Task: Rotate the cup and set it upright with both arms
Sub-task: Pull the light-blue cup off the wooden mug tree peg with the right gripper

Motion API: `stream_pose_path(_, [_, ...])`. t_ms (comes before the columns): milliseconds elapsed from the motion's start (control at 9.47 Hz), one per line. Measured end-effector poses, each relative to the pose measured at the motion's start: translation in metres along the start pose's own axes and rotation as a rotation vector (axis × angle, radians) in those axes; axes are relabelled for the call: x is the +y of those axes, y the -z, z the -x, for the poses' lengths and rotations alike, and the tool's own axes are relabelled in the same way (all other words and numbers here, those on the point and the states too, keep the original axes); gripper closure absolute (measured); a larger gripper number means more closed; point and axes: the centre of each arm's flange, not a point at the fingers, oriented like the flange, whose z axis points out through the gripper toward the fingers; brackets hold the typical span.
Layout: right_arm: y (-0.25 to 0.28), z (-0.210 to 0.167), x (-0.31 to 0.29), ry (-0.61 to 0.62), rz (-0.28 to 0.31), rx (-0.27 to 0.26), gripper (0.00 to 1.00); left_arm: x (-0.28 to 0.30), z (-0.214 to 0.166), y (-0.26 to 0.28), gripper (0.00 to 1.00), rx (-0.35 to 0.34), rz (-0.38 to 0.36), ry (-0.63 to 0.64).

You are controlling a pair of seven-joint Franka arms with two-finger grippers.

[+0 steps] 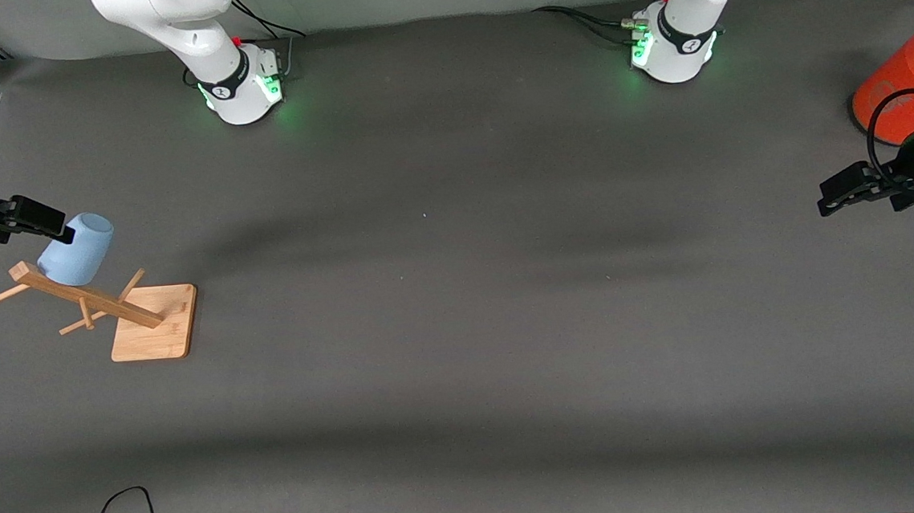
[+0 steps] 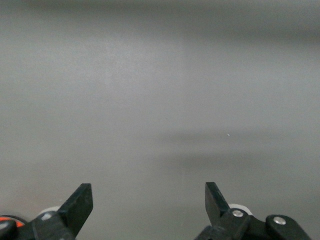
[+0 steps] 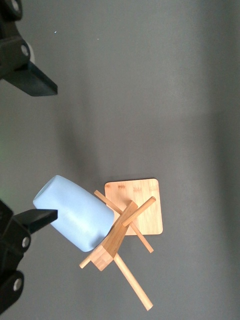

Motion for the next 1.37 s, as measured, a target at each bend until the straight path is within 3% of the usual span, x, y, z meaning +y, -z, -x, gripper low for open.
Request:
stream_pose_path(422, [0.000, -0.001, -0.001, 0.001, 0.000, 0.004, 0.00, -0.007, -0.001, 0.001, 0.00, 0.010, 0.000, 0.012])
stream_pose_path(845, [-0.001, -0.001, -0.001, 0.001, 0.000, 0.002, 0.00, -0.045, 0.001, -0.010, 0.00, -0.033, 0.027, 0.080])
stream_pose_path(1373, [-0.007, -0.002, 0.013, -0.024, 0.001, -0.014, 0.00, -0.043, 0.006, 0.000, 0.00, -0.032, 0.023, 0.072])
